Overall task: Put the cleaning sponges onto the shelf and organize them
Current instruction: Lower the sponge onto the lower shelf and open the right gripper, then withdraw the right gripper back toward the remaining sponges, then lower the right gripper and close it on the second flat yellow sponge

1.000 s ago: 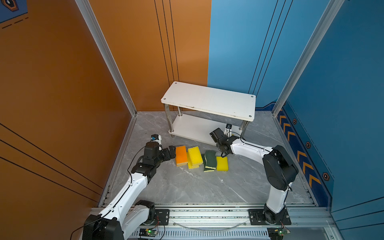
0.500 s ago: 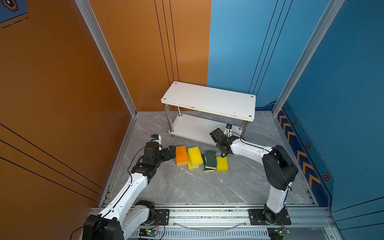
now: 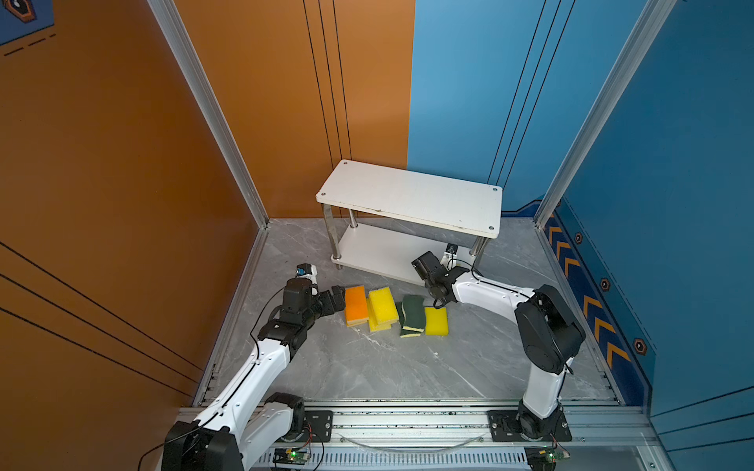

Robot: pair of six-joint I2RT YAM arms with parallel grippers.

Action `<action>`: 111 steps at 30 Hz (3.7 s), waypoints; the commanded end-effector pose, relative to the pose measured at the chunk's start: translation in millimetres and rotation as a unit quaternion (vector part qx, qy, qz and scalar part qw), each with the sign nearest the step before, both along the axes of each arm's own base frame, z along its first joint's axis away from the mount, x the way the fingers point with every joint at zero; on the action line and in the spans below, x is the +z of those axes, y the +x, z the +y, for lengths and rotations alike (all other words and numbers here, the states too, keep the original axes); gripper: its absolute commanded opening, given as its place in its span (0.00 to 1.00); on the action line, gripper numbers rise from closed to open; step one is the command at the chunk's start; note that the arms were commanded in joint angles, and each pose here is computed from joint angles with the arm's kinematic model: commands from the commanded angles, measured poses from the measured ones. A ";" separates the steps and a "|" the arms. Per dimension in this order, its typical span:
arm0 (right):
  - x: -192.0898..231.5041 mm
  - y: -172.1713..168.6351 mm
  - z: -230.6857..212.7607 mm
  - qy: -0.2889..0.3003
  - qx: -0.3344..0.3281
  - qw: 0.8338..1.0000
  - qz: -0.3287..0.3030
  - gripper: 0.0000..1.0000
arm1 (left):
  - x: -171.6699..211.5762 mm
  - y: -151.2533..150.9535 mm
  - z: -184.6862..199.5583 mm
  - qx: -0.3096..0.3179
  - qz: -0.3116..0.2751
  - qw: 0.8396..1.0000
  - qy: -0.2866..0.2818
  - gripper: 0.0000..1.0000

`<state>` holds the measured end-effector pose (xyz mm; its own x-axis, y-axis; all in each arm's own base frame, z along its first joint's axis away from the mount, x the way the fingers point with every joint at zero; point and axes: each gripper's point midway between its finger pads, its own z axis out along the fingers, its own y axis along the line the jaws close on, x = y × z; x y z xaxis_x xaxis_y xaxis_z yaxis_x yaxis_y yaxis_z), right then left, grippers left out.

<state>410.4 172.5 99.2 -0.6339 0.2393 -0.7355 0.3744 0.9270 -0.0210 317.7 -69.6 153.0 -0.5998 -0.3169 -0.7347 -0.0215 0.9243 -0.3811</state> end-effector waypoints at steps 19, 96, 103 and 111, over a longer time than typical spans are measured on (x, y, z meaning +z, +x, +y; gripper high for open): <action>16.1 -5.6 -5.7 -0.026 -0.009 0.999 -0.019 0.76 | 6.8 2.0 1.1 -0.004 -0.010 1.000 0.000 0.98; -47.4 -126.7 34.6 0.032 0.215 0.970 0.110 0.94 | 12.7 -20.4 -64.8 -0.051 -0.011 0.999 -0.001 0.98; -54.3 -126.4 42.5 0.042 0.223 0.967 0.118 0.94 | 12.3 -20.0 -64.2 -0.051 -0.012 0.999 0.002 0.98; -64.3 -126.0 42.4 0.042 0.217 0.967 0.127 0.91 | 9.6 -20.5 -63.9 -0.051 -0.010 0.999 0.004 0.98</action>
<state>281.0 209.1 33.5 -0.8471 -0.0445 -0.5296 -0.0553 0.9985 0.0046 294.5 -134.6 155.9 -0.6266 -0.2564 -0.7359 0.0828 0.9171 -0.3901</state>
